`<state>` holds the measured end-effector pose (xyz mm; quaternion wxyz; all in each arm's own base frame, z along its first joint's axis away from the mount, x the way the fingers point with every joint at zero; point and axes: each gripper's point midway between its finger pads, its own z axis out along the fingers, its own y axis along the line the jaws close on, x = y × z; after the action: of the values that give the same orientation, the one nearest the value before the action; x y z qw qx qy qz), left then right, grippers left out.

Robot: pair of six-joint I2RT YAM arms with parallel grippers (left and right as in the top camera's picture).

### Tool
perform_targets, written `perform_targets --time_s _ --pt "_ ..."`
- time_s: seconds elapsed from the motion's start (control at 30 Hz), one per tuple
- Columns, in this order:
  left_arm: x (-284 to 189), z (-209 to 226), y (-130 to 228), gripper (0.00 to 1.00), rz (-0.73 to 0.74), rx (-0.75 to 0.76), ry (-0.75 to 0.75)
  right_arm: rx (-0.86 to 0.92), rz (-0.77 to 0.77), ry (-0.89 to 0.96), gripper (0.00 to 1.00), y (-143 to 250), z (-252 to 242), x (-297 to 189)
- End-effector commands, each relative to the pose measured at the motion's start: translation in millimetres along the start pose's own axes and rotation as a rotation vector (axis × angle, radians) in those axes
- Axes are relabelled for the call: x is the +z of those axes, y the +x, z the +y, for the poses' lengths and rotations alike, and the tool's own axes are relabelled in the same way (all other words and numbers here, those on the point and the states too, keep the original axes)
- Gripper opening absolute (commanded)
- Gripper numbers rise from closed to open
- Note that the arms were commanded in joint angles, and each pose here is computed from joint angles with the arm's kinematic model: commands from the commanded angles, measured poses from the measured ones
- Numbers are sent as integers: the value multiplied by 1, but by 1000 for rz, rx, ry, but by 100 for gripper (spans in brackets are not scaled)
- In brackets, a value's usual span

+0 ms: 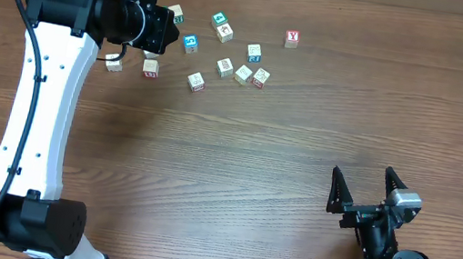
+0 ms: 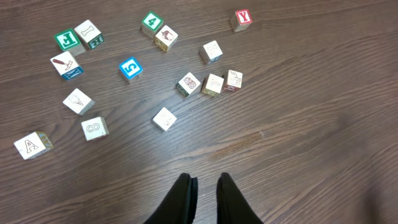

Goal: Form a horizontal line
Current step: 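Raise the left arm and move the left gripper over the block cluster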

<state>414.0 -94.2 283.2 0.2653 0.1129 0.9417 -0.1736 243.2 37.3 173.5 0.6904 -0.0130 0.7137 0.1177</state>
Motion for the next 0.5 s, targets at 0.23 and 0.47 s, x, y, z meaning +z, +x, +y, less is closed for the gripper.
perform_targets --time_s 0.23,0.47 --pt "-6 13 -4 19 -14 -35 -79 -1 -5 19 100 2 -4 0" --pt "-6 14 -8 23 -29 -42 -81 -1 -5 19 100 2 -4 0"
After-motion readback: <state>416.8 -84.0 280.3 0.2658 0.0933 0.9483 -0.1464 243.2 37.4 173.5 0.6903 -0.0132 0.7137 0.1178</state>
